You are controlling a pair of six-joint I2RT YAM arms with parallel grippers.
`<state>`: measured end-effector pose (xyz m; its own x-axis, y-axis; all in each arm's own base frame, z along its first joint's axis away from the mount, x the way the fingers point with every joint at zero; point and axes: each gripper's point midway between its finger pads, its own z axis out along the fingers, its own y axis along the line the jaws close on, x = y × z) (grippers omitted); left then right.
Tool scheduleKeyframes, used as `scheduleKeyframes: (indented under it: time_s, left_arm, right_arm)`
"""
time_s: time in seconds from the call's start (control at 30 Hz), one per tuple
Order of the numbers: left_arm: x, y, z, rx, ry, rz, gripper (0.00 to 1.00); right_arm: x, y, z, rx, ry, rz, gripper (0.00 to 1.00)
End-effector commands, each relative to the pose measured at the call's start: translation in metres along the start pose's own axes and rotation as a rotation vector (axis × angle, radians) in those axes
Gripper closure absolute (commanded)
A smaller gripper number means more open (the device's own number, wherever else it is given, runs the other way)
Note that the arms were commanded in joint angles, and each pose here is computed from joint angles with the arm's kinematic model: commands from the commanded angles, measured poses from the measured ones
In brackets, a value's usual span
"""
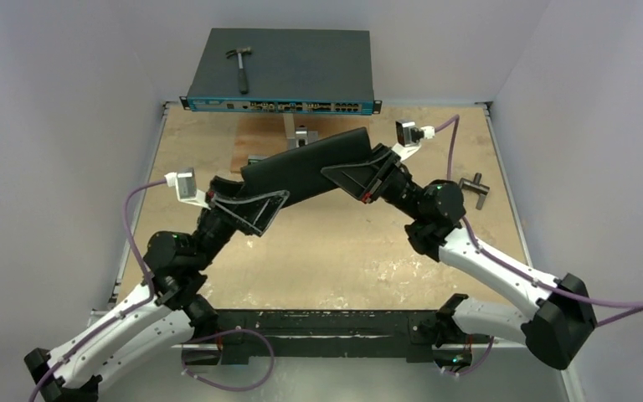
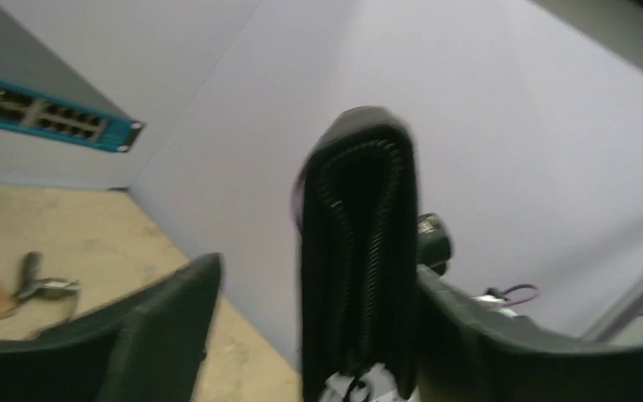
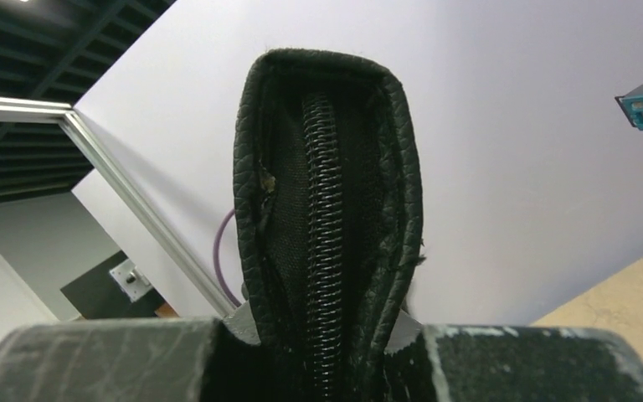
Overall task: Sort the hair-cutting tools
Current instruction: Zip the hairdressing tool bag.
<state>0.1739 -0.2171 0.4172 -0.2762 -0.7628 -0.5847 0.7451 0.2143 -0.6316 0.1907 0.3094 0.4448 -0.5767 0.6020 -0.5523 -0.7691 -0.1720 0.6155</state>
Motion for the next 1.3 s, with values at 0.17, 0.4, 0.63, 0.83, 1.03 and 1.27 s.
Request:
scheduleKeyframes:
  time_s: [0.17, 0.4, 0.63, 0.83, 1.03, 1.27]
  left_arm:
    - [-0.046, 0.056, -0.079, -0.452, 0.019, 0.39, 0.04]
    - [-0.017, 0.045, -0.085, -0.319, 0.219, 0.522, 0.02]
    - [0.012, 0.019, -0.066, -0.071, 0.346, 0.623, 0.0]
    - [0.017, 0.028, -0.055, -0.069, 0.362, 0.725, 0.0]
    - [0.028, 0.037, -0.043, -0.071, 0.385, 0.747, 0.0]
    - [0.043, 0.048, -0.034, -0.089, 0.43, 0.742, 0.18]
  right_arm:
    - [-0.05, 0.055, -0.02, 0.074, -0.105, -0.179, 1.0]
    - [-0.051, 0.055, -0.018, 0.18, -0.028, -0.219, 1.0]
    - [-0.046, 0.032, -0.014, 0.322, 0.09, -0.258, 1.0]
    - [-0.041, 0.013, -0.016, 0.421, 0.162, -0.274, 1.0]
    - [-0.038, 0.005, -0.015, 0.454, 0.19, -0.266, 1.0]
    - [-0.037, 0.009, -0.015, 0.433, 0.194, -0.266, 1.0]
